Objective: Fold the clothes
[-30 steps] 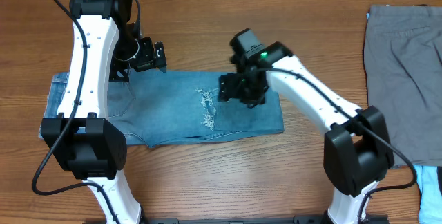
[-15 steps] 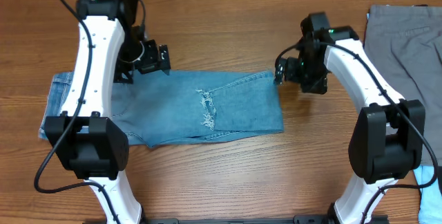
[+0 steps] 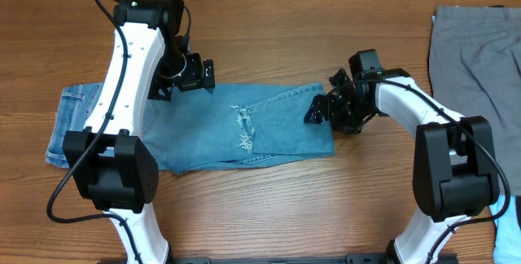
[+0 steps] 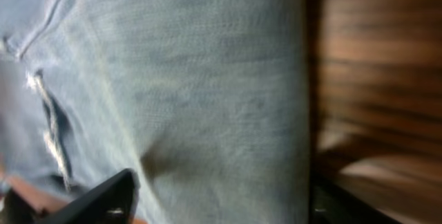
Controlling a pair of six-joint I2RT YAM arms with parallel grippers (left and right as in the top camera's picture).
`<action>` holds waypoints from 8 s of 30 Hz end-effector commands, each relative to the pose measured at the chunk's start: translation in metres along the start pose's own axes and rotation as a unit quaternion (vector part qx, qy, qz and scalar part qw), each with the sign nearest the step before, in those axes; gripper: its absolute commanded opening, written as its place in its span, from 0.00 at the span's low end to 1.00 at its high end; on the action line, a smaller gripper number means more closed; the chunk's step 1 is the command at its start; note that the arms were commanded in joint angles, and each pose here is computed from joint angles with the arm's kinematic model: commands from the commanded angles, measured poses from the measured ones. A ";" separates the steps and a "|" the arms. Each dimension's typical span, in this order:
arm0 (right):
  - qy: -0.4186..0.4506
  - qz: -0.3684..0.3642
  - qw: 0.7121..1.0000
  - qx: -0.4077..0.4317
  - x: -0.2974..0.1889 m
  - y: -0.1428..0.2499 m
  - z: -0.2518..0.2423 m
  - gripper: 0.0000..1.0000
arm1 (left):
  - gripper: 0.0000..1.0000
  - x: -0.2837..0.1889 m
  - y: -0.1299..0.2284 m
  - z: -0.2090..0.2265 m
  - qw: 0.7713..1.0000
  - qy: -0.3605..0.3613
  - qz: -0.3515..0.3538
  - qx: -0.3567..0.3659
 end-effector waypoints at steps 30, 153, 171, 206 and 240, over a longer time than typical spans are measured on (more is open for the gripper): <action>0.208 -0.111 0.945 0.227 -0.142 0.004 -0.084 0.04 | 1.00 0.000 -0.004 -0.001 1.000 -0.002 -0.011 0.002; 0.039 -0.157 0.984 0.068 -0.078 -0.068 0.052 0.04 | 0.18 0.065 -0.001 -0.025 0.998 0.044 -0.032 0.042; -0.021 -0.126 0.992 0.023 0.016 -0.090 0.070 0.04 | 0.08 0.077 -0.032 -0.074 0.979 0.178 -0.080 0.052; 0.148 -0.220 0.962 0.062 -0.108 -0.097 0.038 0.57 | 0.90 -0.018 -0.071 0.032 0.985 0.033 -0.165 -0.045; 0.180 -0.137 0.972 0.057 -0.131 -0.041 0.029 1.00 | 1.00 0.062 -0.096 0.220 0.970 0.205 -0.019 -0.129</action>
Point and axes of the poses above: each gripper's point midway between its finger pads, its own x axis out along the fingers, its own z axis along the line the jaws close on, y = z × x, the point moved 2 cm from there along -x, back along the fingers, and after that the axes turned 13 degrees about -x, right-handed, at the moved point
